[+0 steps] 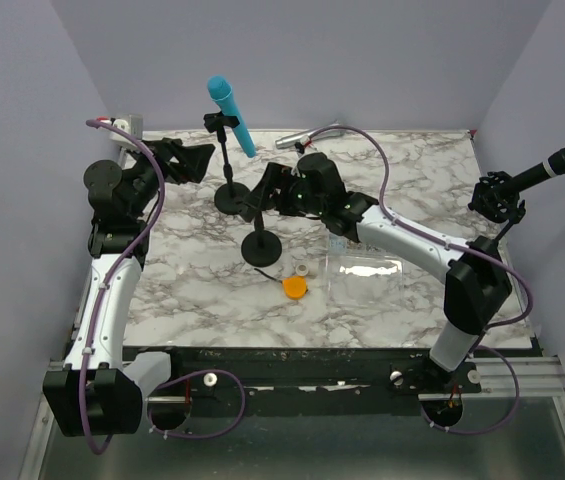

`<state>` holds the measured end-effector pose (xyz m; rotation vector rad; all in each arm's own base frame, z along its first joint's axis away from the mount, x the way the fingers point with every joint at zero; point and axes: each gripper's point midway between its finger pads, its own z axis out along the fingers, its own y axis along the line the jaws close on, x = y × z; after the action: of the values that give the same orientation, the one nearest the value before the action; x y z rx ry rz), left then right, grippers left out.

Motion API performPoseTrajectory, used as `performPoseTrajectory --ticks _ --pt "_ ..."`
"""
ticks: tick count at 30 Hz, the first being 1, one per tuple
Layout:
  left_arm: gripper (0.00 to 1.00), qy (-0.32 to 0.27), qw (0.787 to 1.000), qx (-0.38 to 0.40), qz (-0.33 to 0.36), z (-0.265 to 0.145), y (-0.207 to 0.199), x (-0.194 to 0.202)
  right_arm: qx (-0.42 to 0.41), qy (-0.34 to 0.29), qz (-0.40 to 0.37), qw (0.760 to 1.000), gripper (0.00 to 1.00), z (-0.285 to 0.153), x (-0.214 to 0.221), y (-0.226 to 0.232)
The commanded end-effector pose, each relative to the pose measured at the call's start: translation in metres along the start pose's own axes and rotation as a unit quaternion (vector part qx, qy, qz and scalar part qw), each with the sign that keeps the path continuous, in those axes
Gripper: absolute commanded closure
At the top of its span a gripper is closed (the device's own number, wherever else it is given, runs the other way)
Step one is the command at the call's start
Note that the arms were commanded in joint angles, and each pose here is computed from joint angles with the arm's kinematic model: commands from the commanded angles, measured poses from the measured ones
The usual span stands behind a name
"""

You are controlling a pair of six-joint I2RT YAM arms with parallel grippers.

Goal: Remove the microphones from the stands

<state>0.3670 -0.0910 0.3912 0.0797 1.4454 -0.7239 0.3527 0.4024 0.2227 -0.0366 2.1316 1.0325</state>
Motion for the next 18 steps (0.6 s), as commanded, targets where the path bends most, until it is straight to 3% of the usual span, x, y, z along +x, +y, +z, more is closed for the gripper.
performPoseTrajectory --ticks 1,9,18 --pt "0.04 -0.014 1.0 0.013 0.008 0.0 -0.006 -0.014 0.019 -0.004 -0.071 0.997 0.02 -0.023 -0.012 0.002" --pt "0.04 -0.017 1.0 -0.021 0.014 -0.002 0.008 -0.014 0.061 -0.088 -0.195 0.975 0.0 -0.045 -0.083 0.02" --pt "0.02 -0.018 0.998 -0.066 -0.014 -0.005 0.044 -0.014 0.022 -0.196 -0.332 0.922 0.0 -0.023 -0.156 0.072"
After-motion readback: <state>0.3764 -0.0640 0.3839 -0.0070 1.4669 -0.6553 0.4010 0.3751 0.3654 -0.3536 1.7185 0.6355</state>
